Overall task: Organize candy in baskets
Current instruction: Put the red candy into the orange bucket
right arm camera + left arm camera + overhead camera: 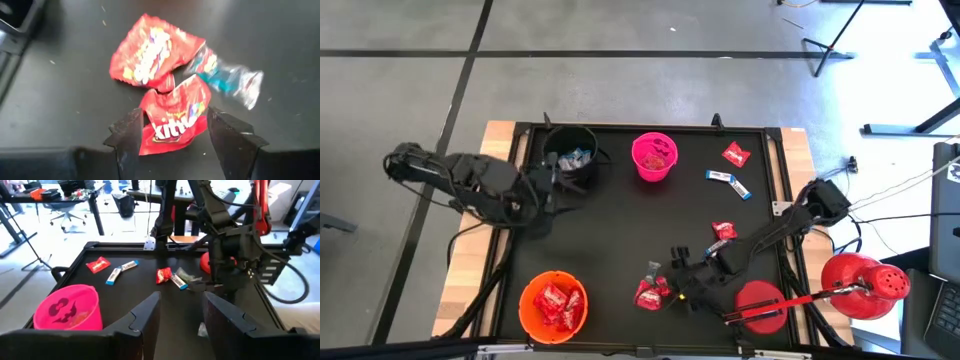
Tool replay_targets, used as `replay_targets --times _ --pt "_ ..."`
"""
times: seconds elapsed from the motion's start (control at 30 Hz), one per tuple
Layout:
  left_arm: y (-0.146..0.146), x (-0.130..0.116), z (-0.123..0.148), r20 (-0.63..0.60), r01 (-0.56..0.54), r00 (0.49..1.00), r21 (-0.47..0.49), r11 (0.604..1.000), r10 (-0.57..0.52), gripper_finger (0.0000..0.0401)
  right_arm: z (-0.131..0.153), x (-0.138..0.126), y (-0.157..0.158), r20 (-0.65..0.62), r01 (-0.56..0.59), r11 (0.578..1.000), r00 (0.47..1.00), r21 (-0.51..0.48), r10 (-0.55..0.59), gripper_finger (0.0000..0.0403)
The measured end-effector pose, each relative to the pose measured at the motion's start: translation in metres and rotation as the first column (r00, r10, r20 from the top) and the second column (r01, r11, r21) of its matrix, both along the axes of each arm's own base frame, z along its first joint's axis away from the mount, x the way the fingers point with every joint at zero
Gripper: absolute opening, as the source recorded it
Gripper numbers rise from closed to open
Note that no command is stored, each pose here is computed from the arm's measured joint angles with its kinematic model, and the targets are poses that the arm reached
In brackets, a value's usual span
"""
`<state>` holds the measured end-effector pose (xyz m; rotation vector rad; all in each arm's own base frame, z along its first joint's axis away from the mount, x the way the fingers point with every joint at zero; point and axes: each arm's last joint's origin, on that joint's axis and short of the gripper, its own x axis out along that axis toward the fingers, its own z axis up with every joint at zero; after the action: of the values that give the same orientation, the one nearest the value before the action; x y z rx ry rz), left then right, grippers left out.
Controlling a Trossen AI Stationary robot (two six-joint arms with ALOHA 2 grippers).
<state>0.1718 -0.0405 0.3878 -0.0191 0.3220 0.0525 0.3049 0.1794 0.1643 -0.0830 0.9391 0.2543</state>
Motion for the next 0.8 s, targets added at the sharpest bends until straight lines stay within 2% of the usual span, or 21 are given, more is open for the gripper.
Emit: replay_targets --times 0.2,0.4,0.53,0.8 --pt "-0.019 0.007 -0.007 -0.028 0.005 1.000 0.032 0.999 -0.004 0.0136 -0.022 0.004 0.002 -0.046 0.006 1.000 0.999 -0.023 -0.007 0.0218" --pt "-0.034 0.021 -0.019 -0.083 0.007 0.997 0.009 1.000 -0.007 0.0136 -0.028 0.005 0.003 -0.056 0.003 0.999 0.998 -0.033 -0.005 0.0211" --pt "-0.046 0.034 -0.030 -0.129 0.014 0.992 0.010 1.000 -0.013 0.0136 -0.028 0.005 0.003 -0.055 -0.005 0.999 0.998 -0.039 0.003 0.0170" --pt "-0.067 0.050 -0.050 -0.204 0.051 0.978 0.042 0.998 -0.042 0.0136 -0.028 0.005 0.002 -0.056 -0.028 0.998 0.998 -0.057 0.025 0.0058"
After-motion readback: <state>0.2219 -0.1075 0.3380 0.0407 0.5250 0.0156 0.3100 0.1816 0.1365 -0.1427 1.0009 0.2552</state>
